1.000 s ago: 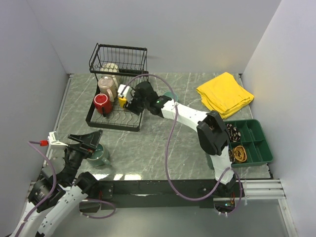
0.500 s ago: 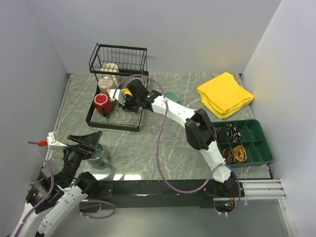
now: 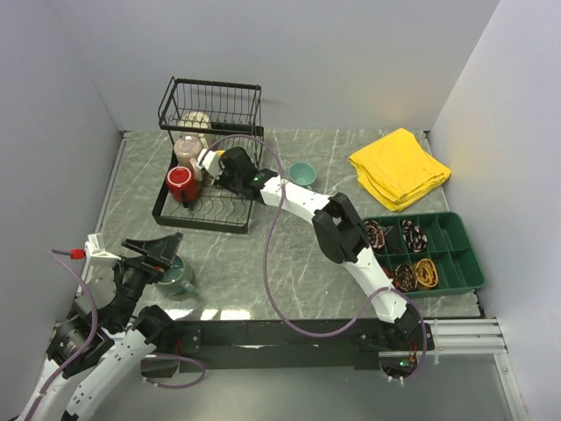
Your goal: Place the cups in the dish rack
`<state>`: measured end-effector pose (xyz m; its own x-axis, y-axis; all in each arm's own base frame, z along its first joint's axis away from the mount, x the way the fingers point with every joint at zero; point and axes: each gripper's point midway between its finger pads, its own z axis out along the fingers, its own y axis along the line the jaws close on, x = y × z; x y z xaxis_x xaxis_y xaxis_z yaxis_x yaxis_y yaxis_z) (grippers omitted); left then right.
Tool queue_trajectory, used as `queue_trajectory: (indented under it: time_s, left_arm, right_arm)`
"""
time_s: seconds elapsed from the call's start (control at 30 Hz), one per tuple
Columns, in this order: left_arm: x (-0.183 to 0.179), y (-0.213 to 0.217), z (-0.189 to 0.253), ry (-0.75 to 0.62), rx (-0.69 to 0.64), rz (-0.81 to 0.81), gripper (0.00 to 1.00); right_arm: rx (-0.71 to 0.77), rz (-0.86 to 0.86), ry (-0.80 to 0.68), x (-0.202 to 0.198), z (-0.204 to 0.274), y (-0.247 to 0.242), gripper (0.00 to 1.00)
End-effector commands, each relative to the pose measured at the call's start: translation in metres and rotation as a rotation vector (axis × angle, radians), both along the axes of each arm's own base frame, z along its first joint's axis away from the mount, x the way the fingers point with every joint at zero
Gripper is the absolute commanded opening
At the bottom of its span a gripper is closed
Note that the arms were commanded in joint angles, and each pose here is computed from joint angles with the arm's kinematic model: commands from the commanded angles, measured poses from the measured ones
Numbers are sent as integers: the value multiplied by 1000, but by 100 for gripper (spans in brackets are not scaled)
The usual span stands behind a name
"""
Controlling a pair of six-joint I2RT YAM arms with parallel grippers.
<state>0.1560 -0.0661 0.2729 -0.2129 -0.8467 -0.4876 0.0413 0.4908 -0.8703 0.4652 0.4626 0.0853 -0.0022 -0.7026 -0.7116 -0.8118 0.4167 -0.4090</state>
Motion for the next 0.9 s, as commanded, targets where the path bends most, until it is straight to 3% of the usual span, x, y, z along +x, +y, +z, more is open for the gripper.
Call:
queue_trajectory:
  time_s: [0.0, 0.3, 0.67, 0.87]
  left_arm:
    - [2, 1, 0, 8, 14, 10, 93]
    - [4, -1, -1, 23, 16, 11, 93]
    - [9, -9, -7, 39, 22, -7, 93]
    - [10, -13, -13, 71, 44, -17, 93]
  right_arm:
    - [130, -164, -158, 36, 47, 4, 12]
    - [156, -222, -209, 58, 51, -6, 19]
    - [114, 195, -32, -18, 63, 10, 21]
    - [130, 270, -3, -35, 74, 13, 31]
